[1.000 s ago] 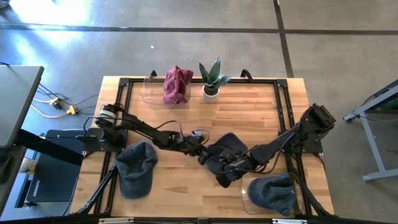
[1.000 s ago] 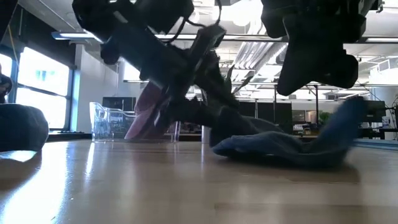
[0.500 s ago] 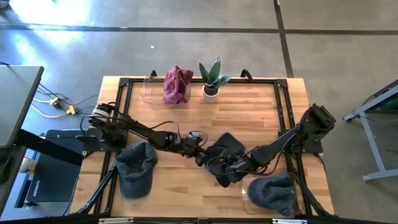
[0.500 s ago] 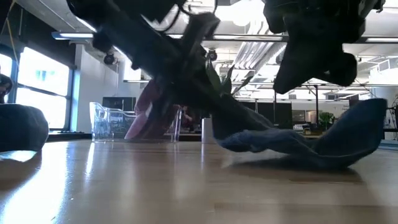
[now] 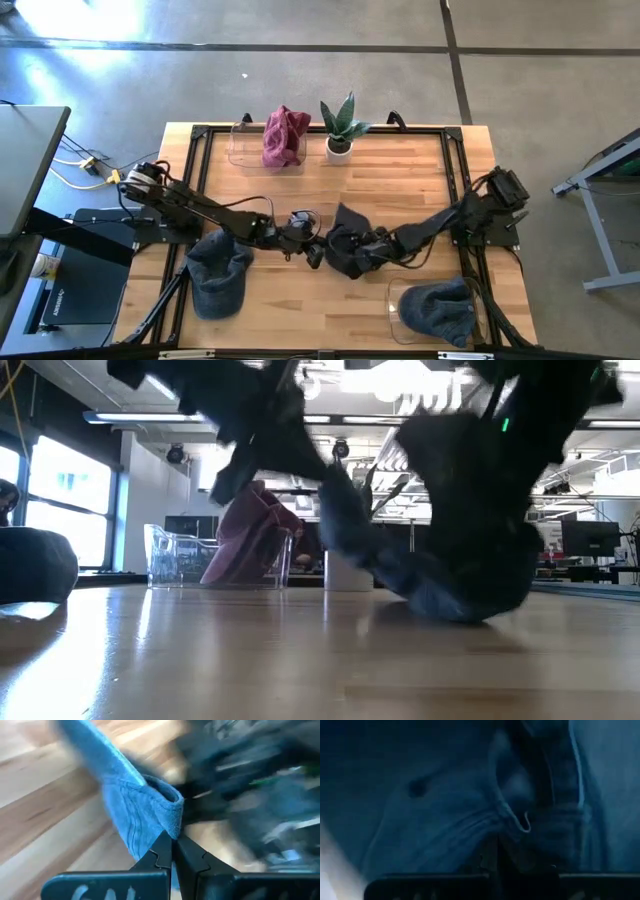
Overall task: Pick & Place hat
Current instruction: Put the top blue cap into the bottom transparent bin
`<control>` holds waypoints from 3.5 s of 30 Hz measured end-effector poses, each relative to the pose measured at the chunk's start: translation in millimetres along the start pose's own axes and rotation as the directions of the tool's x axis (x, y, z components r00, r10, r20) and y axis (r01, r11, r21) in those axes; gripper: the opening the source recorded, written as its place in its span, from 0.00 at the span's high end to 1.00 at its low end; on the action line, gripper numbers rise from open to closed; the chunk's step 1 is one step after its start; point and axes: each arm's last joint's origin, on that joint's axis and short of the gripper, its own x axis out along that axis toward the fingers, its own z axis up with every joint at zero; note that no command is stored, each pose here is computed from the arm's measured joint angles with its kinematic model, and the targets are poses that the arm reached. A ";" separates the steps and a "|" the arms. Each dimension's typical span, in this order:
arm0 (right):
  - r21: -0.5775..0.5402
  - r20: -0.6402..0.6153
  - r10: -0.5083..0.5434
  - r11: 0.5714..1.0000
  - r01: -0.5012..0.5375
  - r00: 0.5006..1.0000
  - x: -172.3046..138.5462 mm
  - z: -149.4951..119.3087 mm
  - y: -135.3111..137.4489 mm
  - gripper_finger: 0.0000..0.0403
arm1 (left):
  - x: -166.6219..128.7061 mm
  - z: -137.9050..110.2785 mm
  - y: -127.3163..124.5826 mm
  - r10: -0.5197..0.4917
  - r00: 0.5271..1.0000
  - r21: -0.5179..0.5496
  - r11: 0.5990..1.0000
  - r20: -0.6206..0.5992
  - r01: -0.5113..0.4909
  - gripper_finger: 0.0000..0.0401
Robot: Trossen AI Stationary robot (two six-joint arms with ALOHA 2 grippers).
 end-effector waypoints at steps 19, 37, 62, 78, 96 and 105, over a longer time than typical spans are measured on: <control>-0.251 -0.139 0.208 0.938 -0.238 0.968 -39.8 28.8 35.6 0.91 | -35.9 -7.5 -3.8 0.117 0.993 -0.090 0.989 -0.028 -0.119 1.00; -0.686 0.032 0.154 0.722 -0.090 0.988 2.2 -4.7 44.9 0.43 | -39.4 -3.1 25.6 0.263 0.923 -0.142 0.940 -0.280 -0.310 0.64; -0.680 -0.101 0.285 0.679 -0.275 0.953 0.1 28.6 41.8 0.94 | -96.2 -16.3 -32.0 -0.091 0.979 0.276 0.951 -0.181 0.139 0.56; -0.521 -0.180 0.440 0.716 -0.465 0.880 -17.7 57.7 41.7 0.99 | -15.4 -30.6 -23.3 -0.147 0.977 0.548 0.810 -0.156 0.209 0.31; -0.512 -0.151 0.485 0.707 -0.488 0.861 -31.3 59.8 47.4 0.98 | -6.7 -46.9 -17.4 -0.181 0.914 0.492 0.796 -0.362 0.353 0.92; -0.508 -0.248 0.530 0.641 -0.575 0.811 -57.9 63.8 45.6 0.79 | -17.9 -39.1 -23.9 -0.236 0.897 0.452 0.798 -0.374 0.398 0.95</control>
